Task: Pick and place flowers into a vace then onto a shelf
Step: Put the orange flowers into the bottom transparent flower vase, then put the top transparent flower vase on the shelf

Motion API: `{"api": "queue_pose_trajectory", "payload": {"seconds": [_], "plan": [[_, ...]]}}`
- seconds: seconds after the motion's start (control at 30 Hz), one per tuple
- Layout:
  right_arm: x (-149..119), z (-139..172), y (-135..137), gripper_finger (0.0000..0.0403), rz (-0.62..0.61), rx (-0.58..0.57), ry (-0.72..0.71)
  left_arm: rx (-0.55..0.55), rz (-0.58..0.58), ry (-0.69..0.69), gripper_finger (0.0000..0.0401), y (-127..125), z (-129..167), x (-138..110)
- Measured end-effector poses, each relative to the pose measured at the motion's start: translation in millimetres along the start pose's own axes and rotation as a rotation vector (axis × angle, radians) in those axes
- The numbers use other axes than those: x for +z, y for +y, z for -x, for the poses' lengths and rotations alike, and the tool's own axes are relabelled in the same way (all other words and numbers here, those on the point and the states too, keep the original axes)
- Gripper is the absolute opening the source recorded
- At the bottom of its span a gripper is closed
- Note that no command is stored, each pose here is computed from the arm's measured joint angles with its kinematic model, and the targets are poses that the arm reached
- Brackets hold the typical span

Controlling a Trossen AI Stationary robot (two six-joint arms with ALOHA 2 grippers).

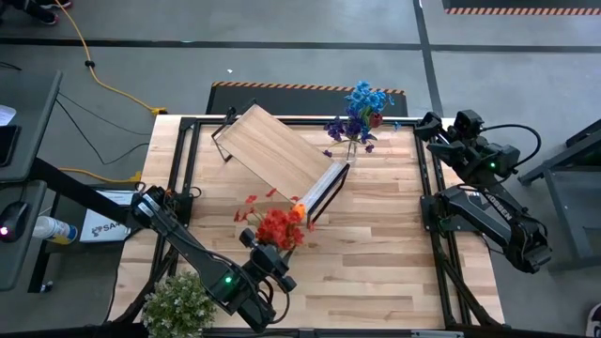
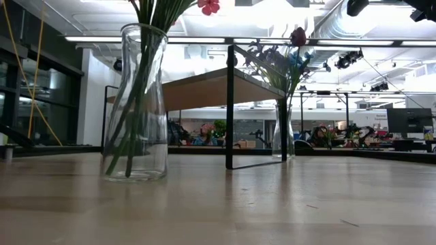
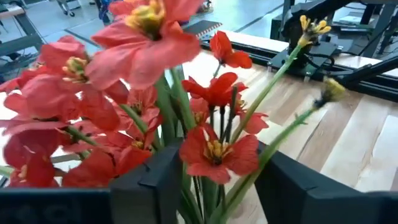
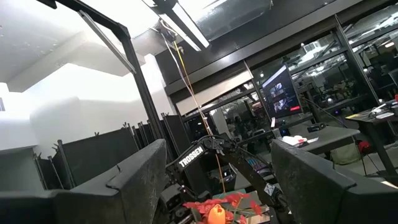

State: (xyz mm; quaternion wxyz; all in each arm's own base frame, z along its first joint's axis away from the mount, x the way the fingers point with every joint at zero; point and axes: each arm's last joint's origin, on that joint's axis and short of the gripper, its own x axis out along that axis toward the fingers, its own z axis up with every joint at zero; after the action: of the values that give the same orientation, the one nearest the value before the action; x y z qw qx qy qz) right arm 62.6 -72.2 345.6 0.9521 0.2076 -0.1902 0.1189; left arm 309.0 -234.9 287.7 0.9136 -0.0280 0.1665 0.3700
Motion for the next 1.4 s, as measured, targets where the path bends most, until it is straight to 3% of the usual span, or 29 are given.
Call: {"api": "queue_pose_trajectory", "payload": {"seconds": [0.47, 0.77, 1.17, 1.4], "plan": [[0, 0, 0, 0.0279, 0.000, 0.000, 0.000, -0.024, 0.002, 0.048, 0.0306, -1, 3, -2], [0, 0, 0, 0.0279, 0.001, 0.000, 0.000, -0.125, 0.010, 0.087, 0.0363, -7, 36, -2], [0, 0, 0, 0.0279, 0.005, 0.001, 0.004, -0.257, 0.077, 0.109, 0.0382, -15, 72, -11], [0, 0, 0, 0.0279, 0.004, -0.001, -0.007, -0.341, 0.160, 0.115, 0.0377, -16, 101, 6]]}}
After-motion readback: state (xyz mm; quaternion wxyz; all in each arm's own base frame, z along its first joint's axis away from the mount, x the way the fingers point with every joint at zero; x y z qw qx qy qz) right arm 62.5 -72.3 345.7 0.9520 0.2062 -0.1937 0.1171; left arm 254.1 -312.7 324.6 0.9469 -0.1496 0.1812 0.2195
